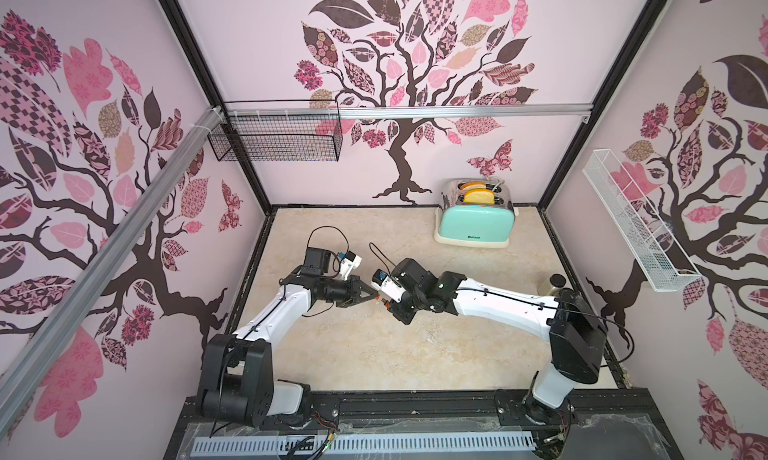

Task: Close the usb drive cover
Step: Close the cover of the USB drive.

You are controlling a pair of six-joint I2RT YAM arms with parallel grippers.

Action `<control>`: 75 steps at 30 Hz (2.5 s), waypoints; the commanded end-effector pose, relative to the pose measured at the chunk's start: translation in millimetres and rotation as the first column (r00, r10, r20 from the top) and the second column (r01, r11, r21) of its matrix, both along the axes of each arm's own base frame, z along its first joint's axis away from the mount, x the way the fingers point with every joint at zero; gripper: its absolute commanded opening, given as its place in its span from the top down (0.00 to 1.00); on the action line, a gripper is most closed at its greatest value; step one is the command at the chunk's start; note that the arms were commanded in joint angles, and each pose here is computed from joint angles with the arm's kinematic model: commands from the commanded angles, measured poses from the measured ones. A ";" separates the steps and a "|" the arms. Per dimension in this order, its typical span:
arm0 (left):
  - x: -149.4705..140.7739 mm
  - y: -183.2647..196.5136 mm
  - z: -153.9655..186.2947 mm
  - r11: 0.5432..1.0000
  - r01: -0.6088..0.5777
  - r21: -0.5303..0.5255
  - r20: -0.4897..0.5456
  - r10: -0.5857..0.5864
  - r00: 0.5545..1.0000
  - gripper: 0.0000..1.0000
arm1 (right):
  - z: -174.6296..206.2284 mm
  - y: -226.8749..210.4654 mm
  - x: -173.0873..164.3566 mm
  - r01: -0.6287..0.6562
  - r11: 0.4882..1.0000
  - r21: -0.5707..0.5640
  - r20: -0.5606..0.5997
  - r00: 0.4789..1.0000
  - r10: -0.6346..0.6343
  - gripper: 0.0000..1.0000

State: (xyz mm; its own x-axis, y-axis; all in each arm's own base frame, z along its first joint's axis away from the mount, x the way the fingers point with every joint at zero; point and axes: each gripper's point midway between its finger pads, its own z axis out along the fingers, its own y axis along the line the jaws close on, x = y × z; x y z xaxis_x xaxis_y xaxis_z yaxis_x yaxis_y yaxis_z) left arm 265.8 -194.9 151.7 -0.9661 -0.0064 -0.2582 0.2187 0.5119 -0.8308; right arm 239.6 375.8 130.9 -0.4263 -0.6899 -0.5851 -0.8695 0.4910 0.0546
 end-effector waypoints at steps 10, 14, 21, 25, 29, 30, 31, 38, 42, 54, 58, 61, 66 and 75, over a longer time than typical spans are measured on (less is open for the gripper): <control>-5.7 -7.7 0.3 0.999 0.043 0.006 0.017 -0.043 0.999 1.00 | 16.6 9.5 0.4 -0.010 0.999 0.044 0.016 1.000 0.009 1.00; -3.0 -6.7 -3.9 0.999 0.035 0.029 0.015 -0.035 0.999 1.00 | 21.7 11.5 0.2 -0.013 0.998 0.056 0.019 1.000 0.012 1.00; -3.2 -8.1 -8.8 0.999 0.033 0.029 -0.007 -0.033 0.999 1.00 | 22.4 12.6 1.2 -0.014 0.998 0.058 0.024 1.000 0.013 1.00; -4.7 -9.2 -9.8 0.999 0.038 0.033 -0.007 -0.038 0.999 1.00 | 25.2 13.4 1.9 -0.014 0.998 0.063 0.028 1.000 0.012 1.00; -3.0 -8.3 -12.5 0.998 0.034 0.047 -0.012 -0.033 0.999 1.00 | 27.3 16.4 -0.6 -0.023 0.997 0.070 0.028 0.999 0.021 1.00; -2.8 -8.7 -12.7 0.998 0.035 0.048 -0.012 -0.034 0.999 1.00 | 28.5 17.2 -1.0 -0.025 0.997 0.073 0.031 0.999 0.023 1.00; -3.6 -9.6 -13.4 0.998 0.038 0.050 -0.016 -0.038 0.999 1.00 | 29.7 18.2 -1.4 -0.025 0.997 0.078 0.029 0.999 0.023 1.00; -3.2 -11.8 -13.2 0.998 0.039 0.044 -0.026 -0.037 0.999 1.00 | 33.9 23.9 -4.2 -0.037 0.995 0.090 0.038 0.999 0.034 1.00; -7.3 -15.7 -12.9 0.998 0.056 0.033 -0.041 -0.055 0.998 1.00 | 37.0 25.1 -3.8 -0.047 0.996 0.079 0.079 0.996 0.040 1.00; -27.3 -33.2 -7.7 0.989 0.139 -0.053 -0.127 -0.145 0.981 1.00 | 104.1 27.5 8.2 -0.088 0.962 0.258 0.339 0.941 -0.005 1.00; -28.5 -33.1 -8.4 0.989 0.138 -0.054 -0.129 -0.144 0.981 1.00 | 118.4 32.0 10.3 -0.102 0.932 0.348 0.383 0.923 -0.042 1.00; -30.6 -33.4 -11.2 0.989 0.141 -0.048 -0.132 -0.146 0.981 1.00 | 115.5 41.0 12.4 -0.097 0.934 0.344 0.355 0.934 -0.033 1.00; -31.2 -33.8 -14.3 0.989 0.146 -0.022 -0.127 -0.148 0.981 1.00 | 131.2 58.9 4.8 -0.143 0.925 0.351 0.431 0.902 -0.024 1.00; -31.3 -32.8 -13.6 0.989 0.145 -0.014 -0.107 -0.146 0.983 1.00 | 159.8 72.1 21.4 -0.069 0.842 0.535 0.280 0.955 -0.099 1.00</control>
